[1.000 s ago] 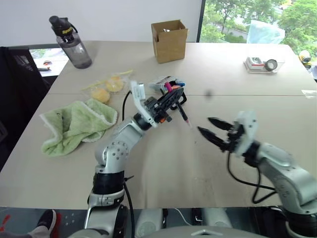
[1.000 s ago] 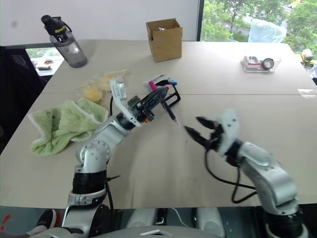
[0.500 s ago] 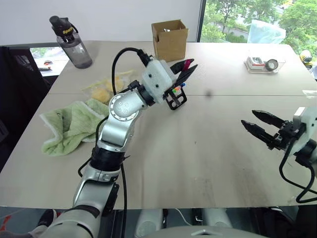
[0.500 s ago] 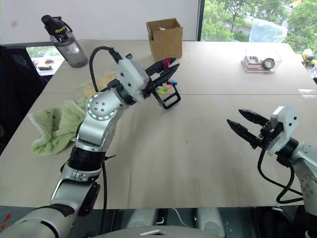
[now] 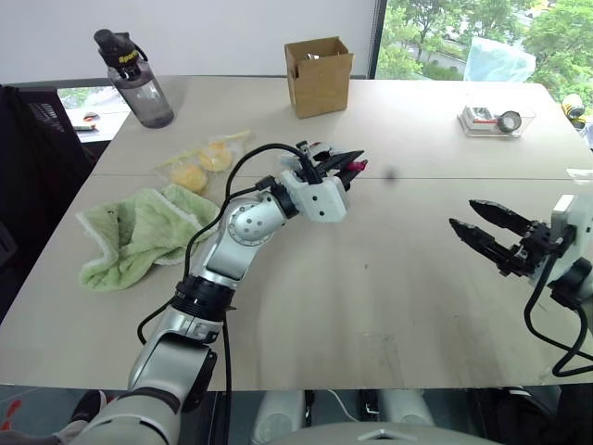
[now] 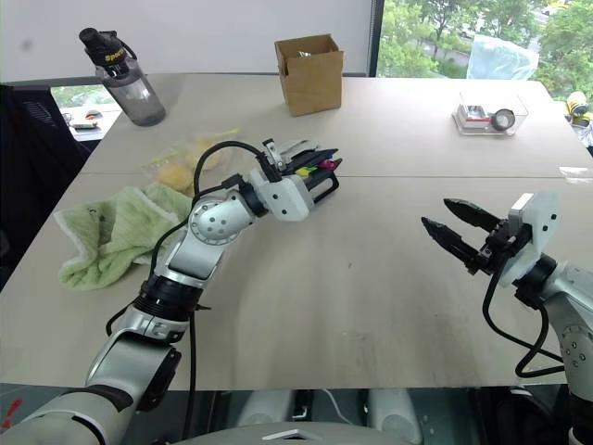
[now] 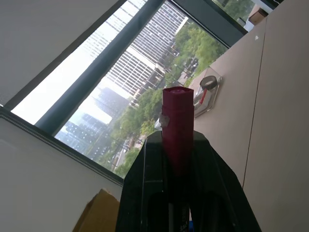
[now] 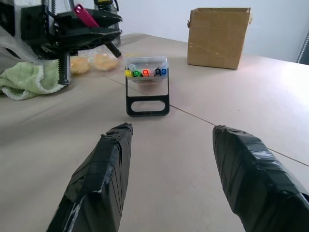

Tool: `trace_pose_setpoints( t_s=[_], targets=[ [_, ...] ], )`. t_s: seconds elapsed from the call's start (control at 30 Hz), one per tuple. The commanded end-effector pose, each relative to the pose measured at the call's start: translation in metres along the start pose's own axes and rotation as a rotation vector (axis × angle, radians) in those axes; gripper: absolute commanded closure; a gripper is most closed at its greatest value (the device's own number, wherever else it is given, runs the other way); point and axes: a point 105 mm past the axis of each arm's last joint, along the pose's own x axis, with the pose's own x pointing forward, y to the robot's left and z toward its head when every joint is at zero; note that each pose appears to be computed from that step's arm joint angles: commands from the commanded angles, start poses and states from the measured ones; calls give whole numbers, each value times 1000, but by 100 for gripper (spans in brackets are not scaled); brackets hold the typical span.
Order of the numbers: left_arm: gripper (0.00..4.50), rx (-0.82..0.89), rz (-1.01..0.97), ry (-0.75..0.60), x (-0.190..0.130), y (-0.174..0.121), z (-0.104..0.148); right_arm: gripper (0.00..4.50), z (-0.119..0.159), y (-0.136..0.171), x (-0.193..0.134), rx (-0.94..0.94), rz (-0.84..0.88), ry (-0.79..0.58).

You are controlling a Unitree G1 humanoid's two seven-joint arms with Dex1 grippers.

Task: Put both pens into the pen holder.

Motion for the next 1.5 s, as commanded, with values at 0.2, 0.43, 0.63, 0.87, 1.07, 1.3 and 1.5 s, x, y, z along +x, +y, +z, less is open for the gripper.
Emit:
trace_pose_setpoints(
  t_s=[0.2, 0.43, 0.63, 0.87, 1.07, 1.3, 1.5],
  targets=[
    [450, 70, 31, -53, 9, 6, 0, 170, 11, 3, 2, -51, 4, -34],
    [450, 76, 18, -23, 15, 3, -17, 170, 12, 2, 1, -63, -11, -31],
    [450, 79, 8, -13, 20, 2, -27, 170, 12, 1, 0, -72, -18, -30],
    [450, 73, 31, 3, 23, 4, -34, 170, 13, 1, -1, -80, -23, -30],
    [450, 73, 18, 12, 24, 1, -38, 170, 12, 1, -1, -82, -21, -27],
    [121, 119, 61, 47, 25, 13, -44, 165, 12, 0, 0, -85, -12, -28],
    [1, 134, 76, 63, 21, 14, -47, 165, 12, 0, 0, -82, -8, -29]
  ],
)
